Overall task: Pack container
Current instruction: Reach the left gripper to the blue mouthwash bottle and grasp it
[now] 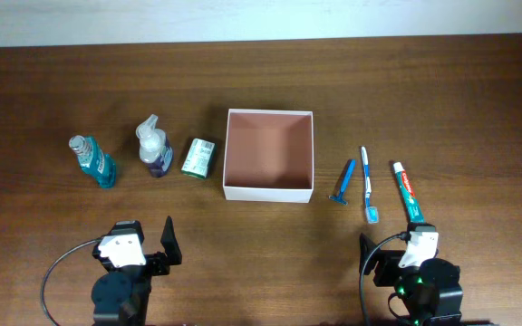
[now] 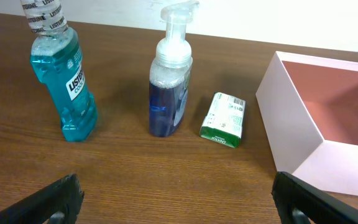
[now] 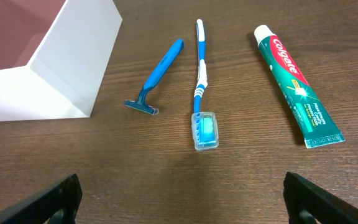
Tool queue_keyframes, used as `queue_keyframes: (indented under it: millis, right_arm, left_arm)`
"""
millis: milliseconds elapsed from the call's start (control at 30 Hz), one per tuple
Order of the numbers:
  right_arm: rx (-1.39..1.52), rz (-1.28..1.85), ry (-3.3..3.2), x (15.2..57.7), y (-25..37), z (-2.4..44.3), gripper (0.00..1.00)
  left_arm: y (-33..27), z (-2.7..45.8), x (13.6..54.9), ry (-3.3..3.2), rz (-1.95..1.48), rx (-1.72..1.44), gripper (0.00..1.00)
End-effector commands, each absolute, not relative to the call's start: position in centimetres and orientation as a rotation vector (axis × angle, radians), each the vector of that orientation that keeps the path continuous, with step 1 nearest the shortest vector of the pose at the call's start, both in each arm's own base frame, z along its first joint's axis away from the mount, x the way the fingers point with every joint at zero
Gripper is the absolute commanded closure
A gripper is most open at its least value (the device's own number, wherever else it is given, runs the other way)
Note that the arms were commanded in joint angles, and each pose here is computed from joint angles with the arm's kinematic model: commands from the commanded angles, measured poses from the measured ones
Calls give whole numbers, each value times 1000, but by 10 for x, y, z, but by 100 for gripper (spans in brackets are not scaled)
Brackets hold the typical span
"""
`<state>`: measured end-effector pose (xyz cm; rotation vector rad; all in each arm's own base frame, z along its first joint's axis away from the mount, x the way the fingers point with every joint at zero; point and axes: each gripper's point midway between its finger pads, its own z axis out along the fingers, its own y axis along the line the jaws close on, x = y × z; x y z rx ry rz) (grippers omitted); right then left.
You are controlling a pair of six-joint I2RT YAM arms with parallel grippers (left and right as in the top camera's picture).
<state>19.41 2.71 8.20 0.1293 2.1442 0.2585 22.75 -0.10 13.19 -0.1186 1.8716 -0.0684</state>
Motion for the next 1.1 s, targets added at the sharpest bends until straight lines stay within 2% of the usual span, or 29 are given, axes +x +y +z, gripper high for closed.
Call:
queue_keyframes:
  millis: [0, 267, 433, 600, 733, 900, 967, 1067]
  right_arm:
    - [141, 265, 2140, 195, 27, 82, 1]
    - [141, 265, 2139, 195, 27, 82, 1]
    - [141, 266, 2139, 195, 27, 82, 1]
    - [141, 266, 2140, 195, 27, 82, 1]
    - [141, 265, 2139, 195, 27, 82, 1]
    - [141, 265, 2140, 195, 27, 82, 1]
    - [141, 266, 2139, 195, 27, 82, 1]
    - [141, 265, 2139, 195, 27, 82, 1]
  left_arm:
    - [1, 132, 228, 1860, -53, -121, 1]
    - [0, 132, 228, 1861, -61, -116, 1]
    - [-27, 132, 224, 1891, -221, -25, 1]
    - [-27, 195, 225, 1923, -236, -54, 1]
    - [-17, 258, 255, 2045, -151, -95, 1]
    - [-9, 320, 327, 2183, -35, 11, 1]
    - [16, 330, 356, 2281, 17, -62, 1]
    - [56, 335, 376, 2357, 60, -192, 0]
